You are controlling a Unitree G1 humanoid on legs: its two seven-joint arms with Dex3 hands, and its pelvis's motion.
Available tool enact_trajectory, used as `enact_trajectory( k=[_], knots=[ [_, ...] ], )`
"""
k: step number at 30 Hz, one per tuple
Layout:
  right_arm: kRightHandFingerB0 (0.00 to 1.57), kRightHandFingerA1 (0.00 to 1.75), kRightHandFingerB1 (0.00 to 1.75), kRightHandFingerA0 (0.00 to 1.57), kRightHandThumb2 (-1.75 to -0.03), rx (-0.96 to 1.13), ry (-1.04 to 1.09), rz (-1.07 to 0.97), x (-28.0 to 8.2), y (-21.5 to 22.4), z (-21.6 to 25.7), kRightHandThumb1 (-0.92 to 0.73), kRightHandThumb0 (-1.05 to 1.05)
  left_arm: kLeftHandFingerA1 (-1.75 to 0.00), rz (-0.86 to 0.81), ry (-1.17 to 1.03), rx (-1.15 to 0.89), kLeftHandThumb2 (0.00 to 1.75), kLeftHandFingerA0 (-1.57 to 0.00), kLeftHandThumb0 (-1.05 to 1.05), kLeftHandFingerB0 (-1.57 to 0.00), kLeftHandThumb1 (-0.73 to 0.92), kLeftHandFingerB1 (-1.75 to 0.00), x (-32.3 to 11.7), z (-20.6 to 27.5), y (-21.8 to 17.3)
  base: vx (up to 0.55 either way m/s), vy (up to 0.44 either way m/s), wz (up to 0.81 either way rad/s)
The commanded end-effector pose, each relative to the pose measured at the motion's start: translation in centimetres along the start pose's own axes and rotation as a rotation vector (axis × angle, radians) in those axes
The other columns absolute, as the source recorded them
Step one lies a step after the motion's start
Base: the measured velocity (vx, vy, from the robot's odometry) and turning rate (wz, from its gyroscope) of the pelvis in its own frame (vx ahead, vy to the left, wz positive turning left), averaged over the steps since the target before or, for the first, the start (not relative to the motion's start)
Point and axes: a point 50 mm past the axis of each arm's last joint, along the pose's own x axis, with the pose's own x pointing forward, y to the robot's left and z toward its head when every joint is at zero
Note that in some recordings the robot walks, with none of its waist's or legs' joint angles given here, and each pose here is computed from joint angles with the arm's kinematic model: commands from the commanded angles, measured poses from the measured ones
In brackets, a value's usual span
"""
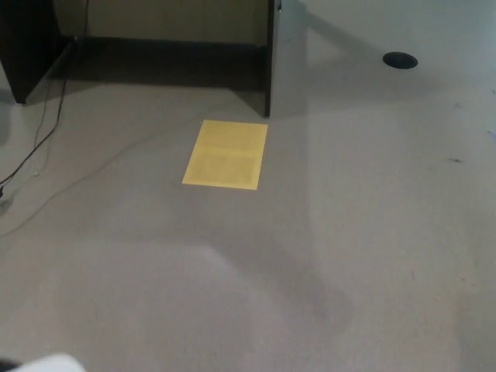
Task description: A person is holding a toilet paper roll and the robot extends its left hand to grab the roll by inserting its thumb into the gap in the middle and brings its hand down by its side. Then it extends its arm again to hand the toilet paper roll back to the person.
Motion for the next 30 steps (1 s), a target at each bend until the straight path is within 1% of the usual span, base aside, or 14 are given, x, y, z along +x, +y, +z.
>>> enact_trajectory(
  k=[1, 4, 6, 7, 10, 11, 12, 13, 14, 23, 24, 25, 28, 30],
  knots=[
    [0.36, 0.72, 0.52, 0.59, -0.87, 0.011, 0.030, -0.020, -0.3, -0.6, -0.9, -0.53, -0.41, -1.48, 0.077, 0.050, 0.262, 0.65, -0.79, -0.15, -0.72, 0.78, -1.31, -0.9, -3.1, 2.1, 0.00, 0.000, 0.00],
    [0.35, 0.64, 0.51, 0.51, -0.87, -0.005, 0.033, -0.019, -0.4, -0.4, -1.1, -0.54, -0.42, -1.49, 0.064, 0.082, 0.238, 0.69, -0.78, -0.17, -0.73, 0.78, -1.32, -0.9, -3.6, 2.2, 0.00, 0.000, 0.00],
    [0.35, 0.72, 0.49, 0.57, -0.85, -0.001, 0.044, -0.012, -0.3, -0.3, -1.2, -0.55, -0.41, -1.45, 0.062, 0.096, 0.246, 0.64, -0.79, -0.17, -0.70, 0.80, -1.29, -1.1, -4.0, 2.3, 0.00, 0.000, 0.00],
    [0.43, 0.64, 0.36, 0.59, -0.59, 0.002, 0.041, -0.014, -0.3, -0.2, -1.2, -0.68, -0.35, -1.43, 0.063, 0.098, 0.241, 0.65, -0.79, -0.16, -0.71, 0.81, -1.26, -1.2, -4.1, 2.4, 0.00, 0.000, 0.00],
    [0.42, 0.65, 0.36, 0.60, -0.59, 0.003, 0.047, -0.005, -0.5, 0.1, -1.6, -0.67, -0.33, -1.44, 0.063, 0.089, 0.235, 0.66, -0.82, -0.15, -0.73, 0.79, -1.25, -1.6, -4.4, 2.2, 0.00, 0.000, 0.00],
    [0.36, 0.71, 0.51, 0.57, -0.85, 0.003, 0.048, -0.003, -0.5, 0.2, -1.7, -0.53, -0.40, -1.44, 0.058, 0.092, 0.240, 0.66, -0.79, -0.16, -0.72, 0.80, -1.27, -1.7, -4.6, 2.2, 0.00, 0.000, 0.00],
    [0.37, 0.72, 0.52, 0.58, -0.86, 0.003, 0.046, -0.002, -0.6, 0.4, -1.8, -0.53, -0.41, -1.46, 0.055, 0.090, 0.247, 0.64, -0.78, -0.17, -0.70, 0.81, -1.31, -1.8, -4.7, 2.2, 0.00, 0.000, 0.00],
    [0.37, 0.72, 0.52, 0.58, -0.86, 0.002, 0.045, -0.002, -0.6, 0.4, -1.8, -0.53, -0.41, -1.46, 0.055, 0.089, 0.250, 0.64, -0.78, -0.17, -0.70, 0.81, -1.31, -1.9, -4.7, 2.2, 0.00, 0.000, 0.00],
    [0.43, 0.65, 0.37, 0.57, -0.60, -0.003, 0.048, 0.001, -0.7, 0.5, -2.0, -0.66, -0.35, -1.44, 0.052, 0.095, 0.252, 0.65, -0.79, -0.16, -0.71, 0.81, -1.31, -1.9, -4.8, 2.2, 0.00, 0.000, 0.00],
    [0.42, 0.67, 0.36, 0.59, -0.59, 0.018, 0.072, 0.018, -1.0, 1.3, -2.8, -0.69, -0.33, -1.47, 0.070, 0.077, 0.203, 0.64, -0.78, -0.12, -0.74, 0.80, -1.28, -2.4, -5.1, 1.9, 0.00, 0.000, 0.00],
    [0.35, 0.72, 0.50, 0.58, -0.85, 0.018, 0.073, 0.016, -1.0, 1.3, -2.9, -0.55, -0.40, -1.47, 0.074, 0.074, 0.194, 0.63, -0.78, -0.13, -0.73, 0.80, -1.27, -2.4, -5.1, 1.9, 0.00, 0.000, 0.00],
    [0.42, 0.75, 0.36, 0.62, -0.59, 0.019, 0.077, 0.015, -1.1, 1.3, -3.0, -0.68, -0.33, -1.49, 0.077, 0.071, 0.189, 0.69, -0.77, -0.15, -0.73, 0.77, -1.29, -2.4, -5.1, 1.9, 0.00, 0.000, 0.00],
    [0.43, 0.78, 0.36, 0.65, -0.59, 0.020, 0.082, 0.015, -1.1, 1.6, -3.2, -0.68, -0.33, -1.44, 0.092, 0.041, 0.181, 0.64, -0.82, -0.14, -0.74, 0.81, -1.25, -2.4, -4.8, 1.9, 0.00, 0.000, 0.00],
    [0.44, 0.74, 0.37, 0.62, -0.60, 0.002, 0.079, 0.012, -1.2, 1.7, -3.2, -0.67, -0.34, -1.54, 0.097, 0.004, 0.159, 0.64, -0.78, -0.21, -0.65, 0.83, -1.29, -2.3, -4.3, 2.0, 0.00, 0.000, 0.00]
  ],
)
